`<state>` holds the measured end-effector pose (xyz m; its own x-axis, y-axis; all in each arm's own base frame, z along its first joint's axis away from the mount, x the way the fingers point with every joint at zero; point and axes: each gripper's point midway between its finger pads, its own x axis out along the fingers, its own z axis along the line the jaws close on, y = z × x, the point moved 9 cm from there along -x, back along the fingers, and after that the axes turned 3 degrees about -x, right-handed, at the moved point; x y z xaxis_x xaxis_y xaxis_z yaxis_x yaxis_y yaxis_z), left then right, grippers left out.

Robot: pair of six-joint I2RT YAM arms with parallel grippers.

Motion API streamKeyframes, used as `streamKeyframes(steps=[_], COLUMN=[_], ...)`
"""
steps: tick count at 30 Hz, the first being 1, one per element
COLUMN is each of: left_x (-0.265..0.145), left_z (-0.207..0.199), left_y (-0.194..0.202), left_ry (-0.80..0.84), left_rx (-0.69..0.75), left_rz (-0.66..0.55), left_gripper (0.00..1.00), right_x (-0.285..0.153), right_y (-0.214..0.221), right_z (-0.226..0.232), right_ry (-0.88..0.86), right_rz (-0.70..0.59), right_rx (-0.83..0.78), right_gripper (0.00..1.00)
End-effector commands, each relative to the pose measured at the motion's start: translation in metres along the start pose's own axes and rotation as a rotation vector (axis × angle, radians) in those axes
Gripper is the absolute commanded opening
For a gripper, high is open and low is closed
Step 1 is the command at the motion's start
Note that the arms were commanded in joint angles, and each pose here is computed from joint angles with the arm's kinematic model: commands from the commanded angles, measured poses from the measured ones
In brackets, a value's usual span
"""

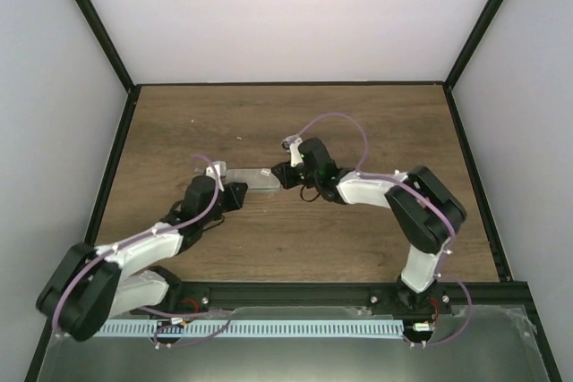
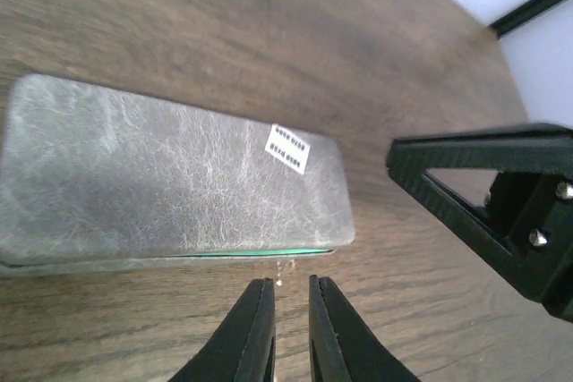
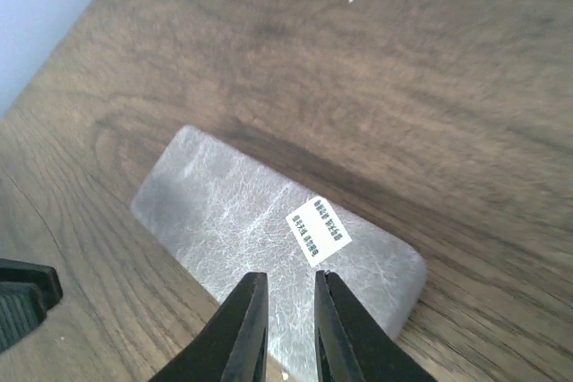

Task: Organize the sunglasses
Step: Reset both arms

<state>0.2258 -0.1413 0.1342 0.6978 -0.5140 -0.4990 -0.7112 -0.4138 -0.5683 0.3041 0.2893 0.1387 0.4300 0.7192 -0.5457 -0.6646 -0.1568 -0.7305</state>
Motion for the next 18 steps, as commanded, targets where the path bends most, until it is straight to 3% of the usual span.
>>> streamKeyframes(steps=[1,2,4,5,9,16,18], left_x=[-0.024,-0.03,-0.042,-0.047,-0.06,-0.078,-0.088], left_z=[0.007,0.008,0.009,0.01,0.024,0.047,0.05], left_y=[0.002,0.001,-0.001,-0.002,-0.003,0.017,0.019], left_ry=[-0.068,-0.079,-0.088,-0.096,-0.213,-0.193,-0.16], left_rx=[0.048,0.061,0.071,0.078,0.057,-0.052,-0.083], left_rz=[-0.067,-0.094,-0.139,-0.164,-0.256,-0.38,-0.438], left_gripper=[0.24,0.4,0.77,0.97,1.0,1.0,1.0], right_x=[-0.037,-0.043,-0.057,-0.062,-0.088,-0.135,-0.148], right_y=[-0.025,-0.023,-0.018,-0.013,0.001,0.028,0.037], right_z=[0.005,0.004,0.002,0.001,-0.001,0.007,0.009], right_ry=[0.092,0.114,0.145,0.155,0.191,0.124,0.111], right_rz=[-0.234,-0.256,-0.3,-0.312,-0.375,-0.426,-0.451], right_rx=[-0.012,-0.012,-0.019,-0.021,-0.012,-0.003,0.003], right_gripper=[0.19,0.26,0.53,0.62,0.82,0.99,1.0])
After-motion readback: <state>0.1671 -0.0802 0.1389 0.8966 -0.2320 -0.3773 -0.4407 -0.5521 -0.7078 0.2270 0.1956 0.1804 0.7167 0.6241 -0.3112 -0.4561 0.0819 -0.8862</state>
